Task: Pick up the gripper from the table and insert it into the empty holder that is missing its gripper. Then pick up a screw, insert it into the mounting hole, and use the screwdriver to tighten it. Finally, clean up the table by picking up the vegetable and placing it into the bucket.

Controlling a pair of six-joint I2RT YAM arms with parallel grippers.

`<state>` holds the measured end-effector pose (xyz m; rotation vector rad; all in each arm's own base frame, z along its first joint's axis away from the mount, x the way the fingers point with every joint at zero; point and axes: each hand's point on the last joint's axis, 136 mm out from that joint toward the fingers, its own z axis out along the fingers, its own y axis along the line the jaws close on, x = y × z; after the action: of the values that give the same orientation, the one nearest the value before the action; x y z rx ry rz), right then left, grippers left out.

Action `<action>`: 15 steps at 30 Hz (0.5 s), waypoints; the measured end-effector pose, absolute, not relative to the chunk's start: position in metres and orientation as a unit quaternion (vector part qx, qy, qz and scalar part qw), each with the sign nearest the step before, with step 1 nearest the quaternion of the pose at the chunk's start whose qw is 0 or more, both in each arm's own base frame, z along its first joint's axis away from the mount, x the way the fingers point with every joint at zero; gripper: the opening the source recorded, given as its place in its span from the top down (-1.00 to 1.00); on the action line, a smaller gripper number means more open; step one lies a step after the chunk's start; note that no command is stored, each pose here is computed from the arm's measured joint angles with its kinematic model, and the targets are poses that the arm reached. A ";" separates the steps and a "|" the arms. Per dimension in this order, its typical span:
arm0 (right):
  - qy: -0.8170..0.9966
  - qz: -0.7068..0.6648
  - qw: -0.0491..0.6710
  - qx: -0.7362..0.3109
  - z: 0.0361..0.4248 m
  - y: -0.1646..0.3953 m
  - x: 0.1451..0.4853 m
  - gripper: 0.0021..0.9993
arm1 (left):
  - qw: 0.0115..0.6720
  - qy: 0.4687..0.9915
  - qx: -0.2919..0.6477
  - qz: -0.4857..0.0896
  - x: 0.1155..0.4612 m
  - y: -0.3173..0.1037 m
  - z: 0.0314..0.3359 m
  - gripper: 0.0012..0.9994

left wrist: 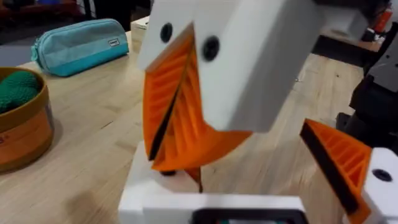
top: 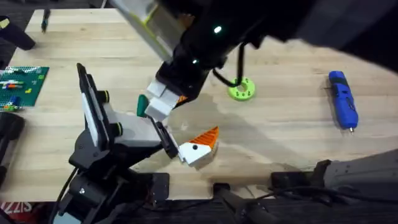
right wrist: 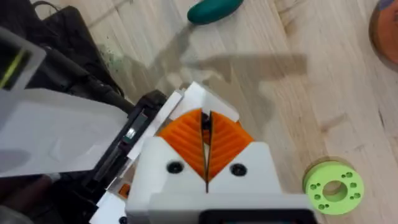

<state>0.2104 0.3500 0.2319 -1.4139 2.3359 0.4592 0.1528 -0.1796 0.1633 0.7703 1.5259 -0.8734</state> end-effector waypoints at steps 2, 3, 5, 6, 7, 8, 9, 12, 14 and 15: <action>0.829 0.170 0.199 -0.495 0.244 0.344 0.213 -0.99 | 0.574 0.651 0.329 -0.372 0.153 -0.180 0.163 -0.97; 0.829 0.173 0.208 -0.490 0.251 0.340 0.215 -0.99 | 0.574 0.651 0.329 -0.372 0.153 -0.180 0.163 -0.97; 0.830 0.176 0.222 -0.480 0.263 0.331 0.219 -0.99 | 0.574 0.651 0.330 -0.372 0.153 -0.180 0.163 -0.97; 0.831 0.177 0.228 -0.475 0.268 0.326 0.221 -0.99 | 0.575 0.650 0.330 -0.372 0.153 -0.180 0.163 -0.97; 0.833 0.178 0.234 -0.470 0.273 0.321 0.223 -0.99 | 0.574 0.651 0.330 -0.372 0.153 -0.180 0.163 -0.97; 0.834 0.178 0.238 -0.464 0.277 0.316 0.224 -0.99 | 0.574 0.650 0.330 -0.372 0.153 -0.180 0.163 -0.97; 0.836 0.177 0.241 -0.460 0.280 0.311 0.226 -0.99 | 0.574 0.650 0.330 -0.372 0.153 -0.180 0.163 -0.97; 0.841 0.175 0.245 -0.449 0.285 0.300 0.229 -0.99 | 0.574 0.650 0.330 -0.372 0.153 -0.180 0.163 -0.97; 0.845 0.172 0.242 -0.444 0.284 0.295 0.231 -0.99 | 0.574 0.650 0.330 -0.372 0.153 -0.180 0.163 -0.97; 0.847 0.170 0.240 -0.442 0.284 0.293 0.231 -0.99 | 0.575 0.650 0.330 -0.372 0.153 -0.180 0.163 -0.97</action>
<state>0.2313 0.2933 0.2835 -1.2109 2.3186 0.4659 0.1528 -0.1796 0.1634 0.7729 1.5237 -0.8706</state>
